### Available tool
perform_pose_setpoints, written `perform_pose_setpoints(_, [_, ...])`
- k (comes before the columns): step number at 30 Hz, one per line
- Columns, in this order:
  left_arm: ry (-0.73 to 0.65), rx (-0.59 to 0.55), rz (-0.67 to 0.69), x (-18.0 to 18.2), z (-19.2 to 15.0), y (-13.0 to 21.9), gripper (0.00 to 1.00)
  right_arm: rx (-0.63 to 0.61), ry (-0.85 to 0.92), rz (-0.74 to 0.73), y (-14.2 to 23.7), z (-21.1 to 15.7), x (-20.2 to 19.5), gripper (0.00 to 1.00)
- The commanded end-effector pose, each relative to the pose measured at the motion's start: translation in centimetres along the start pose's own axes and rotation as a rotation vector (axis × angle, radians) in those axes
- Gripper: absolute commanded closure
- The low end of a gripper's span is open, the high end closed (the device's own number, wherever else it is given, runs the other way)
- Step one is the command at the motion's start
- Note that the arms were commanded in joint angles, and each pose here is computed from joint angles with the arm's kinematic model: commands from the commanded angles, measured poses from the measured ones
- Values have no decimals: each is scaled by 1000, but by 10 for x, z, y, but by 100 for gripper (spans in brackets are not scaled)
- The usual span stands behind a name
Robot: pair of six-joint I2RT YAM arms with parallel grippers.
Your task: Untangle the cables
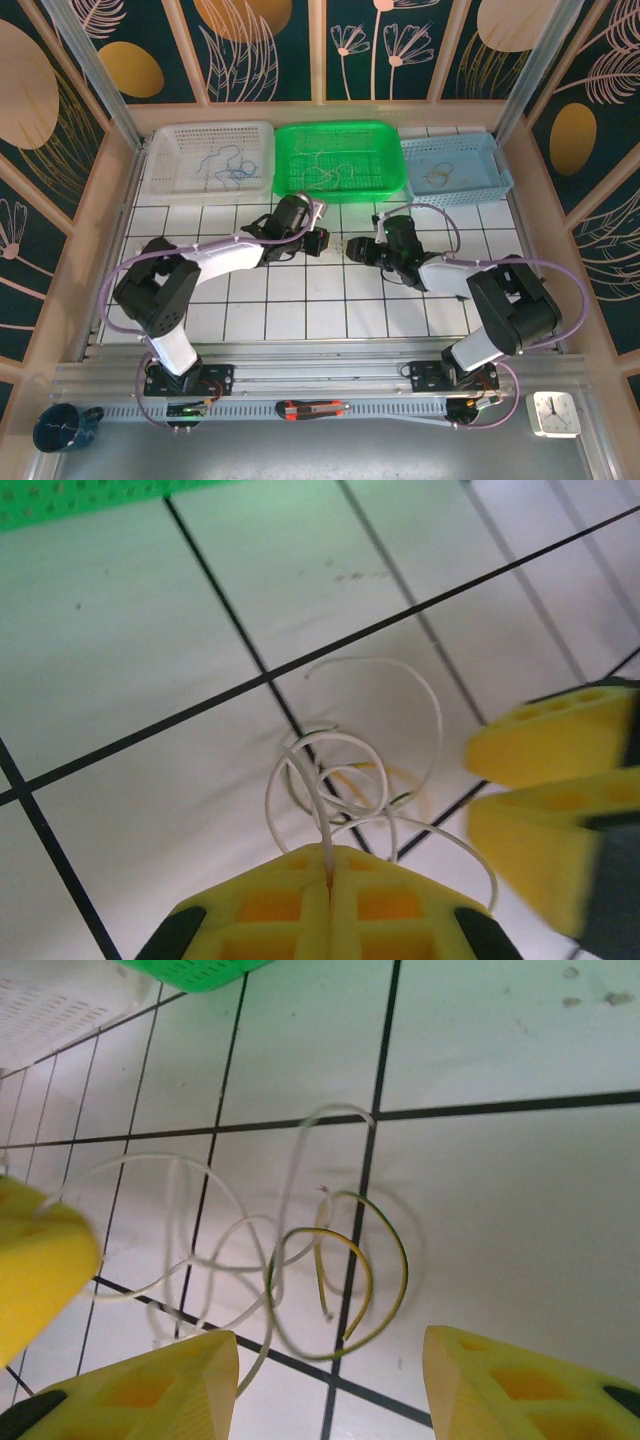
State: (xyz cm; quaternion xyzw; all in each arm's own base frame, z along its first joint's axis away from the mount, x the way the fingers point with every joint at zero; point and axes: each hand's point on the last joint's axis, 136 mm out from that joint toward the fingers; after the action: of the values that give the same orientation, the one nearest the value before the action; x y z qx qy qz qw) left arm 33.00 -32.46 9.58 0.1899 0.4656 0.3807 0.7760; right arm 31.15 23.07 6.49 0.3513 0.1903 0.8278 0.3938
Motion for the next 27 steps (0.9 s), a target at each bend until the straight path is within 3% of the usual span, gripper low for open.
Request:
perform_pose_setpoints(1, [25, -5, -87, -17, -3, 13, 100, -59, 16, 49, -6, 24, 15, 49])
perform_pose_setpoints(12, [66, -56, -223, -48, 8, 43, 100, -42, -22, 64, -24, 20, 12, 52])
perform_pose_setpoints(20, [89, -164, -336, -80, 34, 80, 100, -17, -40, 88, -24, 1, 14, 79])
perform_pose_setpoints(27, [113, -247, -406, -96, 51, 105, 100, -7, -48, 80, -14, -13, 13, 83])
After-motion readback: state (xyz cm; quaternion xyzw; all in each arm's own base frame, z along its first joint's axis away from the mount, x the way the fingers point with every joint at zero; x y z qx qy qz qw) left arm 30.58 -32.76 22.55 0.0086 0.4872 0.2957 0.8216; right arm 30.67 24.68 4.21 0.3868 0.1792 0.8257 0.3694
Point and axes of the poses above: each hand's point on the last joint's axis, 136 mm out from that joint toward the fingers, its own y axis back along the fingers, its own x axis along the line the jaws close on, z = x × y, and after that the axes turned 15 degrees about y, right-handed
